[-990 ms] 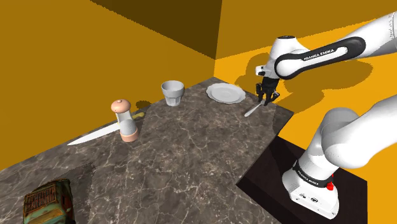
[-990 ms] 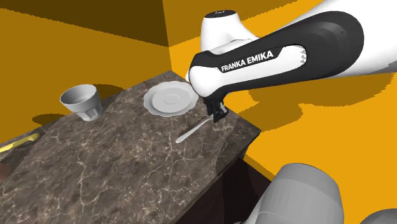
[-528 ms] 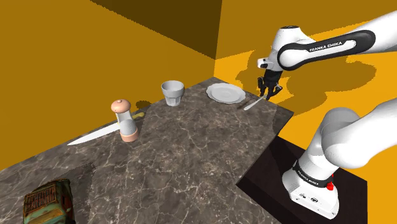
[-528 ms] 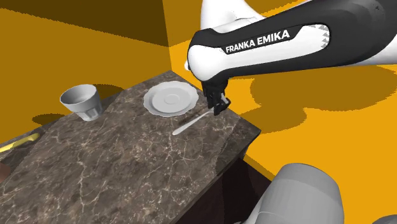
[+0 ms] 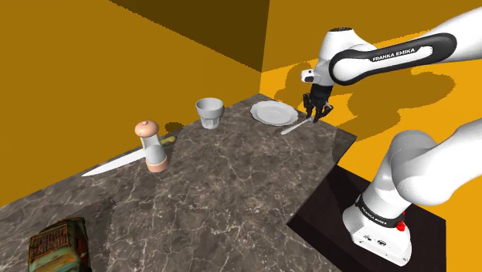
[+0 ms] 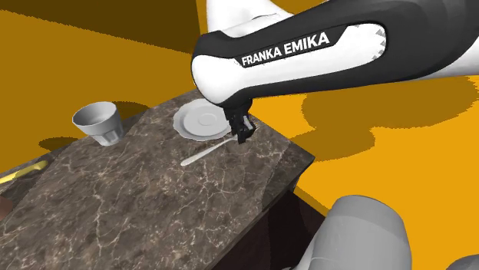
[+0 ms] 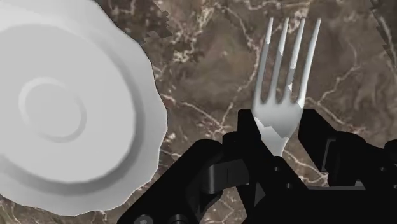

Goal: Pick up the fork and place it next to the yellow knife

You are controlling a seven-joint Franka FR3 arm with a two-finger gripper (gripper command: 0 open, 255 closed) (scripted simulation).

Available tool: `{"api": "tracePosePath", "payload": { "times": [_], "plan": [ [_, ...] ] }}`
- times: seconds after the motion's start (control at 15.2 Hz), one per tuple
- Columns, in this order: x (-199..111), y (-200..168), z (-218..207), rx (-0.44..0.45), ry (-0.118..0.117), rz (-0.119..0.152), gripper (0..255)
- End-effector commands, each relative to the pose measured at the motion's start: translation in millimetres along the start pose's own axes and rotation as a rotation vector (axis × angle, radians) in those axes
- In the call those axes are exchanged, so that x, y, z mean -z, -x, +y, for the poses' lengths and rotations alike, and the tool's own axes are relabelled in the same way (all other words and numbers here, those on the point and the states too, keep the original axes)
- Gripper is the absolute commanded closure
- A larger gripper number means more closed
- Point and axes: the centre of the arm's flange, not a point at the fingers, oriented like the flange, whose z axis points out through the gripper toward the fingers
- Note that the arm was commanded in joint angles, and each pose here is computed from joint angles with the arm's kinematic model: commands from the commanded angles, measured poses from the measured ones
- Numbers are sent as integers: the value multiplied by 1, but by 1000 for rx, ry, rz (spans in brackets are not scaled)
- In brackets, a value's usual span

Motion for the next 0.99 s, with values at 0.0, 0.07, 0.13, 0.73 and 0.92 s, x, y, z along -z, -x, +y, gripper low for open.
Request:
{"api": "tracePosePath", "payload": {
  "times": [0.0, 0.07, 0.13, 0.73, 0.92],
  "plan": [
    [0, -26, 2, -2, 0, 0, 255],
    [1, -39, 3, -2, 0, 0, 255],
    [1, -53, 4, -2, 0, 0, 255],
    [7, -171, 10, -2, 0, 0, 255],
    [9, -211, 12, -2, 0, 0, 255]
  ]
}}
